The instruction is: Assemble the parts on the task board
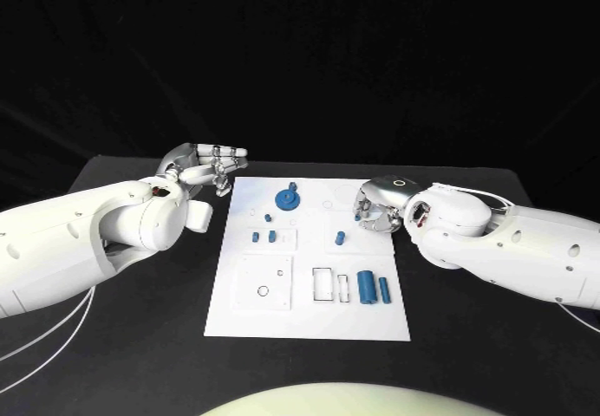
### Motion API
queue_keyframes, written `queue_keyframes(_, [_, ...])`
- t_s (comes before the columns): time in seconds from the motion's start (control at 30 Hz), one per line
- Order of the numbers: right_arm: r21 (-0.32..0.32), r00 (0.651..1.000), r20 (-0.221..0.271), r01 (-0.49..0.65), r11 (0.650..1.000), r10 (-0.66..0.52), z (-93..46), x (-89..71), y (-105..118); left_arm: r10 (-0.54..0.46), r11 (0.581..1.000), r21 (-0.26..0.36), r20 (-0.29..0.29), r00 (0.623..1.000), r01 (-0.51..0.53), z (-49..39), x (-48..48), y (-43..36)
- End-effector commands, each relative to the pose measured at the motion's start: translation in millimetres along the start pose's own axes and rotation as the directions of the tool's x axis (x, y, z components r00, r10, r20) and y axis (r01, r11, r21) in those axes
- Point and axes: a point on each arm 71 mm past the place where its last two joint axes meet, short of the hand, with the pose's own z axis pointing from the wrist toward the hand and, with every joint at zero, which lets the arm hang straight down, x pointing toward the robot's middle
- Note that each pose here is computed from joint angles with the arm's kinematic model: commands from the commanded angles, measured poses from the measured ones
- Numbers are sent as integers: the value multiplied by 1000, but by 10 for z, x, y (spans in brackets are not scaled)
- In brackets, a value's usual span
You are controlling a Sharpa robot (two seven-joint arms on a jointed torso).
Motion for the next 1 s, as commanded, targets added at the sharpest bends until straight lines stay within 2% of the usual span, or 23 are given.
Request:
queue_keyframes(0.03, [0,1000,-16,26,1000,-26,11,26,9,-41,999,23,4,999,41,-6,15,-30])
queue_keyframes(1.0, [-15,1000,-29,10,1000,-10,90,96,65,-49,999,-5,-21,999,49,-7,66,-17])
